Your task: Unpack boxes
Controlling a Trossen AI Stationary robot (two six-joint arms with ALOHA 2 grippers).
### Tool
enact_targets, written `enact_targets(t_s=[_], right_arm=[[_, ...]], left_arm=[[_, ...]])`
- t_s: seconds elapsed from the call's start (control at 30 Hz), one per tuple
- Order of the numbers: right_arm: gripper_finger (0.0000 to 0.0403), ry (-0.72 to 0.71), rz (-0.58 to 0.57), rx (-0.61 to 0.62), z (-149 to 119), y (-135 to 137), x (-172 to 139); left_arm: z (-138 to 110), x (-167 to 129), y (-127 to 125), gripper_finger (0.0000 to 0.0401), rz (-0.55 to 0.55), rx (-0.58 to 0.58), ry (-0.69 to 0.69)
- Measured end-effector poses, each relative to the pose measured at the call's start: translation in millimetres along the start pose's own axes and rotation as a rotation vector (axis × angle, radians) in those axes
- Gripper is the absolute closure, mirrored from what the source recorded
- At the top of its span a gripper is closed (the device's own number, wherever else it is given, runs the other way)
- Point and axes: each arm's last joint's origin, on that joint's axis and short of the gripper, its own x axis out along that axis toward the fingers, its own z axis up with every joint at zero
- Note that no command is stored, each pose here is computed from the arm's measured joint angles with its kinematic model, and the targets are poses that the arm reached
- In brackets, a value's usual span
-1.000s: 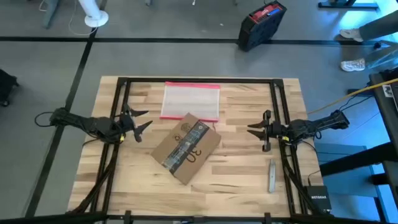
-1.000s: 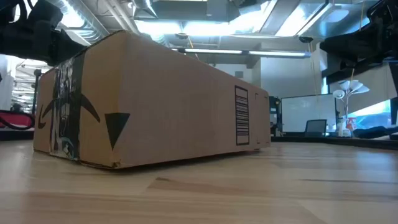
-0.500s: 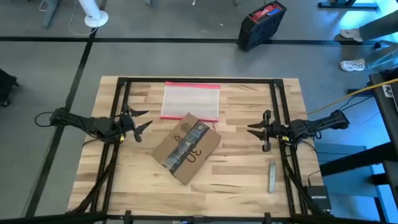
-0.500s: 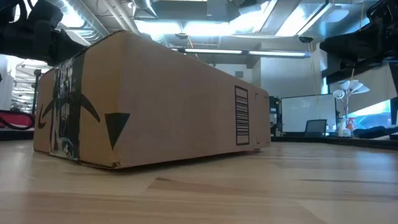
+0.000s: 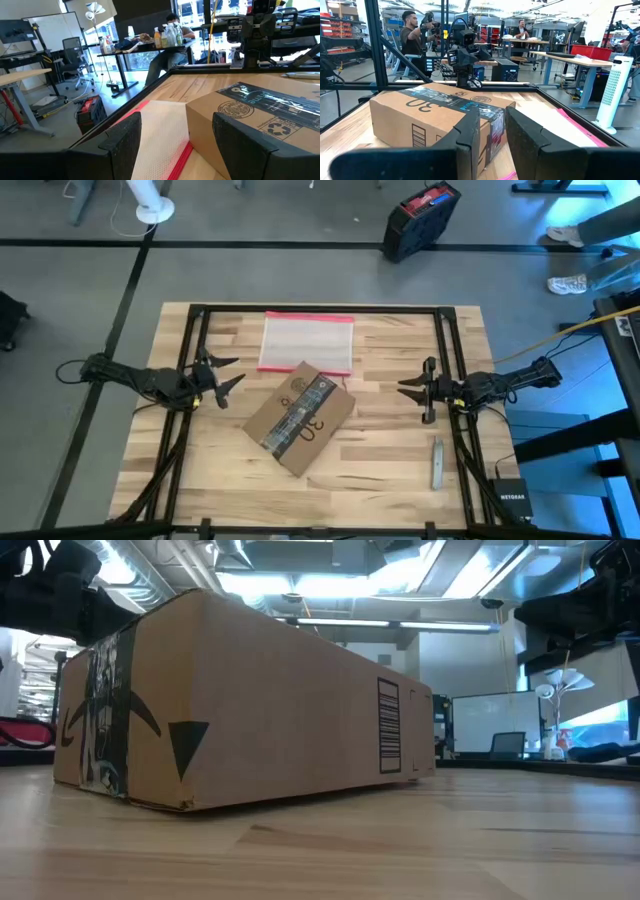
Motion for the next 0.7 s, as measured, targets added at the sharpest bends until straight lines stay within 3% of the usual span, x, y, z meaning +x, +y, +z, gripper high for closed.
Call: enact_targets(t_s=[0.5,0.7], right_arm=[[0.032,0.0,0.0,0.011,-0.1,0.0,0.0],[0.032,0.0,0.0,0.011,-0.1,0.0,0.0]], left_arm=[[1.6,0.1,0.0,0.0166,0.001,-0.033,-0.02],[1.8,0.1,-0.1,0.0166,-0.008,-0.124,-0.022]])
